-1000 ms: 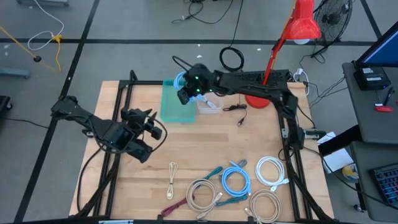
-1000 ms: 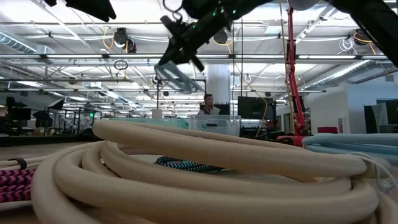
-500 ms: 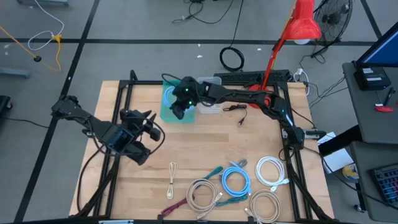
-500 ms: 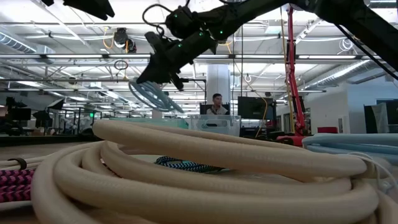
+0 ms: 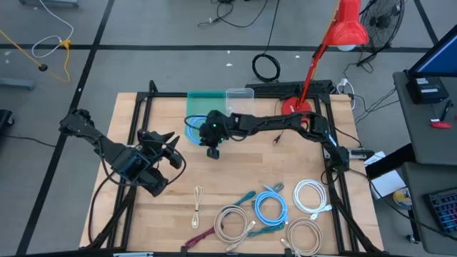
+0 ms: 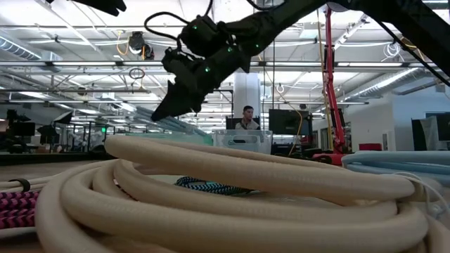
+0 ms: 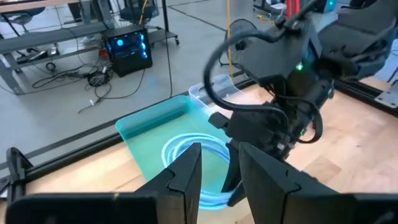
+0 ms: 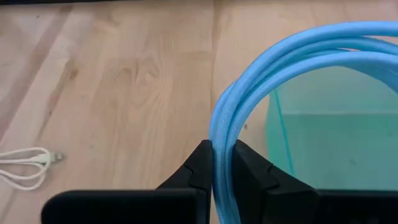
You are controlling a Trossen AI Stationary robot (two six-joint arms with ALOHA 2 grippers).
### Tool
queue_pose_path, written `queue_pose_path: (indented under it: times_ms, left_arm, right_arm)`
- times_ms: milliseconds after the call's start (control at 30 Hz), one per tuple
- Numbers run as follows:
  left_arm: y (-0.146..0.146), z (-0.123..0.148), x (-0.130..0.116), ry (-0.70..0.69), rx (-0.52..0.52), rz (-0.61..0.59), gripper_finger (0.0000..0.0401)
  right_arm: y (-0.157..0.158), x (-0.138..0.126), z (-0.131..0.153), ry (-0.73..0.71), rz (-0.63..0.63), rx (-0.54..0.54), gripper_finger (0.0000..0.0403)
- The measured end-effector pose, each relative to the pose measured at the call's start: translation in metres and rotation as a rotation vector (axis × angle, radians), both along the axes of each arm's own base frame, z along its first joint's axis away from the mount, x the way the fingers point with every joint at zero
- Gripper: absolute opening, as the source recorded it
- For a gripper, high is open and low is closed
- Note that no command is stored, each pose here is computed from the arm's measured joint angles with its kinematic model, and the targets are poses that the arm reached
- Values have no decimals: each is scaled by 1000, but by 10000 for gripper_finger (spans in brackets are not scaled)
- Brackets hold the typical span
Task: Pick and place items into bin
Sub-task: Put the top blue HDMI cable into the green bin
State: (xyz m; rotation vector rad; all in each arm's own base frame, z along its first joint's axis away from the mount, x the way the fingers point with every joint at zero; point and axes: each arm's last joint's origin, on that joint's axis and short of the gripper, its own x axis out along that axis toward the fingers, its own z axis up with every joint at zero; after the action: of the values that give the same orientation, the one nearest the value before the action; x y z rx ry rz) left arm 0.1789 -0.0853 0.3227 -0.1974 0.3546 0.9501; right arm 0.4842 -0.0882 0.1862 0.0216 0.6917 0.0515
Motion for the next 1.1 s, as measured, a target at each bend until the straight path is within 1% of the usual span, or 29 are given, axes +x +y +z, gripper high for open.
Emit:
queue_pose_path:
  times_ms: [67, 167, 367, 467, 733, 800, 933, 1033, 1100]
  left_arm:
    - [-1, 0, 0, 0, 0, -3, 113]
    - [-1, 0, 0, -1, 3, -4, 113]
    - [0, 0, 0, -9, 17, -3, 113]
    - [0, 0, 0, -9, 17, -3, 113]
    - [0, 0, 0, -9, 17, -3, 113]
    - [0, 0, 0, -9, 17, -3, 113]
    - [-1, 0, 0, -12, 15, -2, 113]
    - [-1, 0, 0, -14, 13, -3, 113]
    - [-1, 0, 0, -13, 14, -3, 113]
  right_arm:
    - [-3, -3, -9, 6, 0, -25, 26]
    - [-7, -7, -16, 31, 8, -23, 19]
    - [-9, -6, -15, 9, 15, -52, 14]
    - [-8, -8, -3, -15, 9, -62, 15]
    - [-9, -17, 42, -123, -10, -106, 14]
    - [-12, -16, 46, -159, 2, -113, 8]
    - [-32, -18, 45, -176, -27, -133, 7]
    - [-47, -17, 36, -187, -55, -137, 7]
    - [-54, -19, 28, -164, -39, -84, 7]
